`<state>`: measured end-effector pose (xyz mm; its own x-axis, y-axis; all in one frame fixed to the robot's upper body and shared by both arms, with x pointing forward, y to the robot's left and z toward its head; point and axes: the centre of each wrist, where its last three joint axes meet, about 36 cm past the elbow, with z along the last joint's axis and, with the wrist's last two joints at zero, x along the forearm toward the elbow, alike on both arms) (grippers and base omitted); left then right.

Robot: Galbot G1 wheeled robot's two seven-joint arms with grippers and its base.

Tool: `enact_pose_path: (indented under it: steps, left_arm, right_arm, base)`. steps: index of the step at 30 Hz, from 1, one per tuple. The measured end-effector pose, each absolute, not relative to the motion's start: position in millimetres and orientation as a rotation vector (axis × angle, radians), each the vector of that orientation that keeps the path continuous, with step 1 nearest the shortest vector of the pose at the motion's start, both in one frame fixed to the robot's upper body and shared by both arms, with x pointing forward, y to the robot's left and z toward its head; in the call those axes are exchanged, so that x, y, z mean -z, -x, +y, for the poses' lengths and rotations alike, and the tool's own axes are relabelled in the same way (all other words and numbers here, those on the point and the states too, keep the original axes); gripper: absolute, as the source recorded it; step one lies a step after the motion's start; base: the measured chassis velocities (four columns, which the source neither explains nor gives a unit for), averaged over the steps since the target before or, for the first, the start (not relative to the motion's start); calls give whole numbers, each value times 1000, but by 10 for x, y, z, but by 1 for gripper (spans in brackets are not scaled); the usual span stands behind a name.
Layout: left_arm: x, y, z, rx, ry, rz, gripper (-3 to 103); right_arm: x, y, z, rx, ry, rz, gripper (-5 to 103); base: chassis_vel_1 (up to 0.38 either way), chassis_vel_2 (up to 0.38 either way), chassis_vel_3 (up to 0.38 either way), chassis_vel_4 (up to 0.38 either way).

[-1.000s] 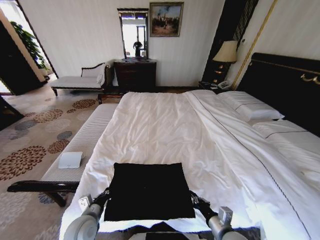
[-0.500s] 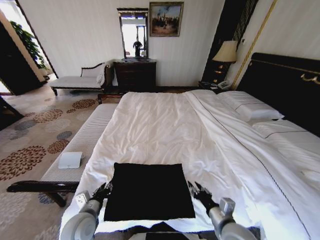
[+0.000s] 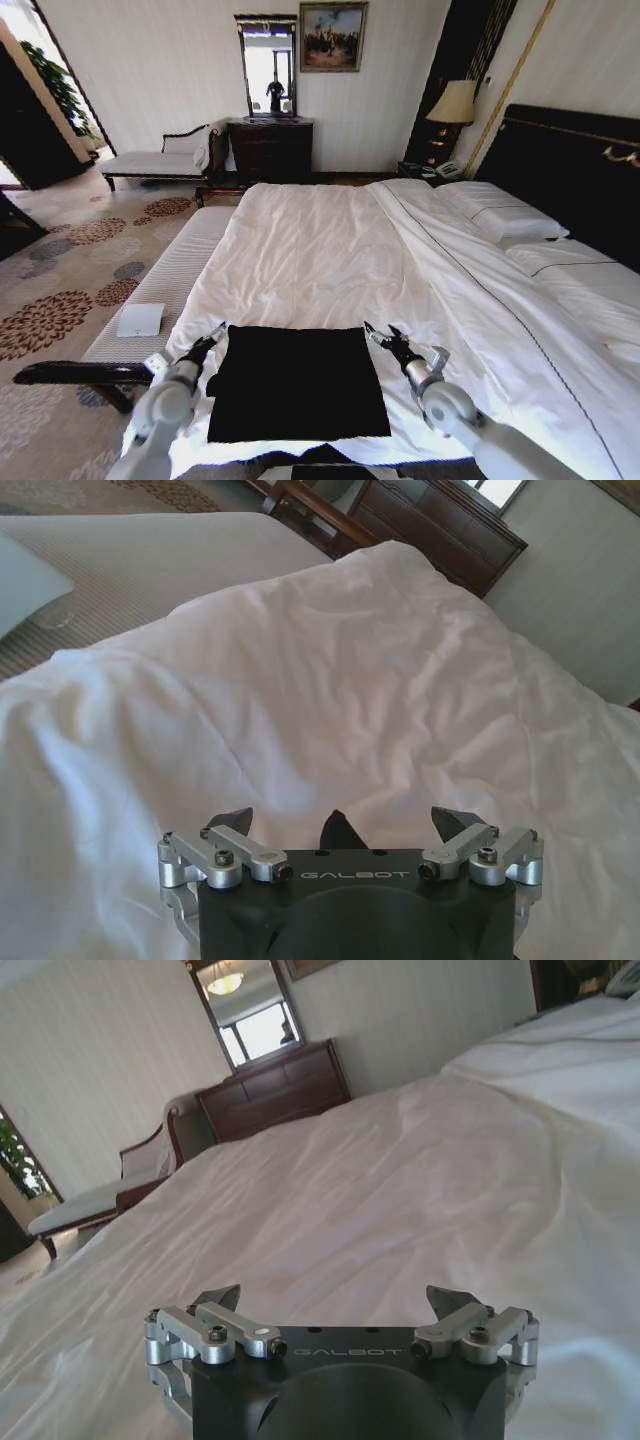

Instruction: Fold the clothes on the bed.

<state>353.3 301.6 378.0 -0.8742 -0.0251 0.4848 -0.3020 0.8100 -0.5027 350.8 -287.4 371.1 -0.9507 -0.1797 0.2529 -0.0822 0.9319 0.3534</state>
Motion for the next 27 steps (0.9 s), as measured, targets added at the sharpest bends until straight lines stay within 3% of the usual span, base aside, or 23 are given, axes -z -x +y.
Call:
enact_pose_path:
  steps: [6,8,10,12,13,14,16,20,27]
  left_arm:
    - [-3419,-3774,2989,-898,-271,-2497,101]
    - [-3371,-3847,2943,-922,-254,-2490,91]
    - [-3359,-3873,2924,-930,-249,-2488,91]
    - [-3348,-3921,2884,-945,-238,-2487,81]
    - [-3343,-3943,2864,-952,-235,-2485,81]
    - [-3326,-3973,2825,-958,-230,-2480,70]
    - [-3310,-3983,2809,-956,-231,-2477,70]
    - [-3247,-4007,2790,-938,-242,-2467,48]
    - [-3201,-4022,2824,-932,-259,-2459,34]
  right_arm:
    - [-3695,-3620,-2768,542,-142,-2870,100]
    - [-3684,-3612,-2743,565,-106,-2867,100]
    - [-3677,-3604,-2740,569,-96,-2865,100]
    - [-3664,-3583,-2741,574,-79,-2860,100]
    - [-3659,-3571,-2745,574,-68,-2857,100]
    - [-3655,-3555,-2756,573,-50,-2854,100]
    - [-3654,-3548,-2762,573,-42,-2853,100]
    - [-3636,-3524,-2773,569,-19,-2845,100]
    - [-3624,-3525,-2755,570,-6,-2839,100]
  base:
    - [0,0,0,0]
    - [0,0,0,0]
    - [0,0,0,0]
    - [0,0,0,0]
    - [0,0,0,0]
    - [0,0,0,0]
    - [0,0,0,0]
    - [0,0,0,0]
    - [0,0,0,0]
